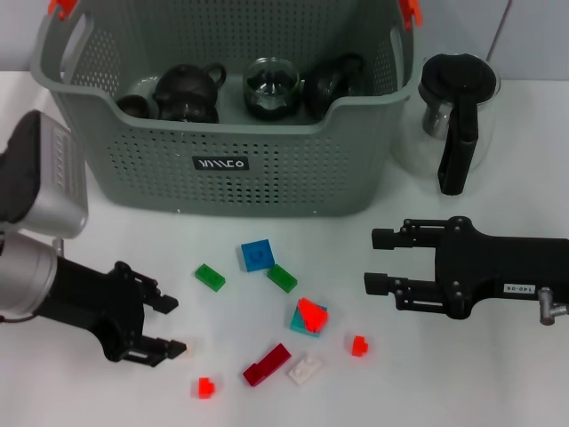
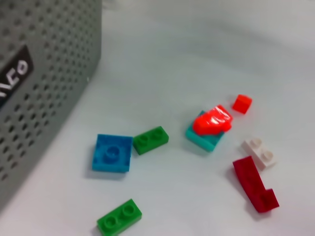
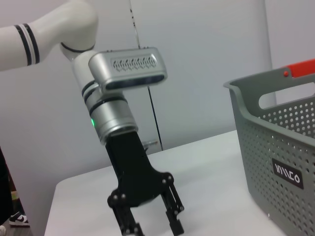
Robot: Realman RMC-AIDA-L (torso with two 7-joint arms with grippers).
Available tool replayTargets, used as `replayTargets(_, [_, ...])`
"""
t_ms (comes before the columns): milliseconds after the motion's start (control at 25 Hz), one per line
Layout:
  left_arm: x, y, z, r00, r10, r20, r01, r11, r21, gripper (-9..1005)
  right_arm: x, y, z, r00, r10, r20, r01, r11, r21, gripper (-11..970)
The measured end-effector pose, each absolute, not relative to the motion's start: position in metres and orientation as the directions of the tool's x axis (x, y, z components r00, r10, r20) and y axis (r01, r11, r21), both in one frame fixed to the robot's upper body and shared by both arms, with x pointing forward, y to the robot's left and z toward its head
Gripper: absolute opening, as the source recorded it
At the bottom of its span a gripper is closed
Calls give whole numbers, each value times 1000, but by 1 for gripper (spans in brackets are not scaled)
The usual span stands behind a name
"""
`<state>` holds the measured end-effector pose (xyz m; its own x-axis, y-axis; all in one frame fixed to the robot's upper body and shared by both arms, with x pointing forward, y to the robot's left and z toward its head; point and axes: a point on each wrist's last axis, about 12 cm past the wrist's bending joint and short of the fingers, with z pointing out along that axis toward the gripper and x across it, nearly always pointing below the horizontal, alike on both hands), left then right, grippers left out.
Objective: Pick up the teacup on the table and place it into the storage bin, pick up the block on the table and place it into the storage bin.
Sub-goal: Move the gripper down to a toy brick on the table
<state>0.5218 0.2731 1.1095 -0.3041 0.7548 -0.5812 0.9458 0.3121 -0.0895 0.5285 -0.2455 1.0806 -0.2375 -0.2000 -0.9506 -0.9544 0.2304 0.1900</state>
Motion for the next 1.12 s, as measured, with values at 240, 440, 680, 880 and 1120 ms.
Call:
replayTargets(240, [519,273,1100,-303,762,-573,945,317,-79,597,528,-244,1080,-240,-197,-951,-954,229,193,645])
replayTargets(440, [518,275,1093,-298,767,-568,942,331,-48,563,528,-244,1080,-240,-196,-951,-954,229,194,646])
replayTargets(680, [516,274,1089,-299,773,-559,941,335,-40,534,528,-244,1080,-240,-196,-951,-954,230,194,646])
replayTargets(880, [516,273,1087,-301,773,-558,941,337,-40,529,528,-243,1080,-241,-196,-951,-954,229,194,646])
replayTargets(1120, [518,270,1083,-300,777,-553,939,342,-28,525,527,-243,1080,-240,-195,-951,-954,226,195,645])
